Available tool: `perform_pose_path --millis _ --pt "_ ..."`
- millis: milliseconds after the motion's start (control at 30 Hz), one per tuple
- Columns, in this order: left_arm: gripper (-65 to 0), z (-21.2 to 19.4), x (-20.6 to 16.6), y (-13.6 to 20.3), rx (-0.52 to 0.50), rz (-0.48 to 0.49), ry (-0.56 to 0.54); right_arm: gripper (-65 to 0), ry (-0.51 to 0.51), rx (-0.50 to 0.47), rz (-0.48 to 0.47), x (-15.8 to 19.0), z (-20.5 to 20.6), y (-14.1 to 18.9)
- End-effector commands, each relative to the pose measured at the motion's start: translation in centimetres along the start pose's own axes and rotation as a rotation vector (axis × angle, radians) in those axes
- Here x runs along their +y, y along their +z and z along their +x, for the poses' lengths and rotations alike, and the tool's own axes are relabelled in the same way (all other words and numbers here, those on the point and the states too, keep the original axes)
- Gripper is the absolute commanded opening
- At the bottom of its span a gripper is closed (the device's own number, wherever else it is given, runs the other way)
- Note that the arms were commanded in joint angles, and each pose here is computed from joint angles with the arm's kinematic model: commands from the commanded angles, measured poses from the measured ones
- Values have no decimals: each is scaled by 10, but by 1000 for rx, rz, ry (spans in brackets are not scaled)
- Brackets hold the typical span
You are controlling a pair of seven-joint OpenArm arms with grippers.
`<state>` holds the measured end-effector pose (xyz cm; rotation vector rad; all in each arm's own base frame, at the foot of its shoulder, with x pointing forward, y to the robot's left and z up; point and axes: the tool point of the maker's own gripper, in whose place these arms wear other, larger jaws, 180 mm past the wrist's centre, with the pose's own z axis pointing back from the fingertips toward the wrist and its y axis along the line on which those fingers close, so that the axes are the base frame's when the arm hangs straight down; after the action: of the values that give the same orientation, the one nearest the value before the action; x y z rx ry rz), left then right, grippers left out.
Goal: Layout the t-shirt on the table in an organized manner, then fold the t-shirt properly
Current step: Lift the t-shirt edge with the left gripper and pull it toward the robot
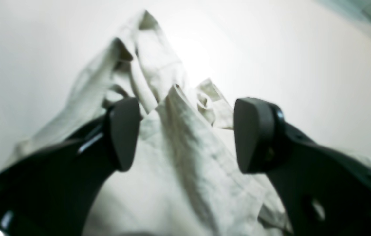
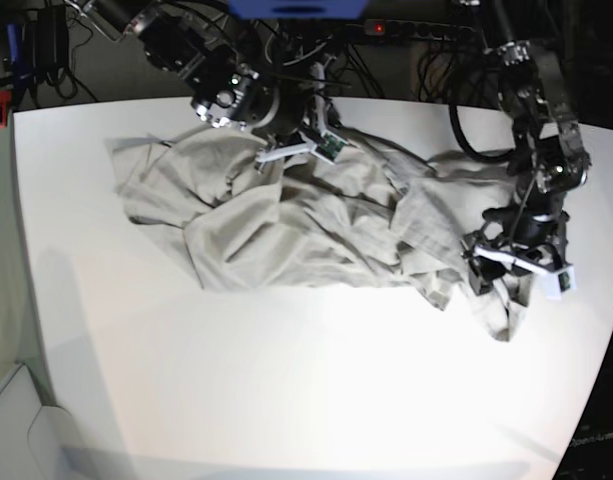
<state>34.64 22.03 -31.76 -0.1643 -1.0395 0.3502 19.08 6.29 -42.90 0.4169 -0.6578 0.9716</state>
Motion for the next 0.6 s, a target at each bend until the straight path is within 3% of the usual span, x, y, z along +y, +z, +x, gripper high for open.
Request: perform_pose_path --millis 0,300,567 --pt "-213 12 3 -3 -36 7 4 -588 17 -6 10 1 4 2" --pt "-213 -21 0 -47 85 10 105 -588 17 -2 9 0 3 2" --pt "-215 -28 -23 -55 116 -38 65 -588 18 -5 5 -2 5 2"
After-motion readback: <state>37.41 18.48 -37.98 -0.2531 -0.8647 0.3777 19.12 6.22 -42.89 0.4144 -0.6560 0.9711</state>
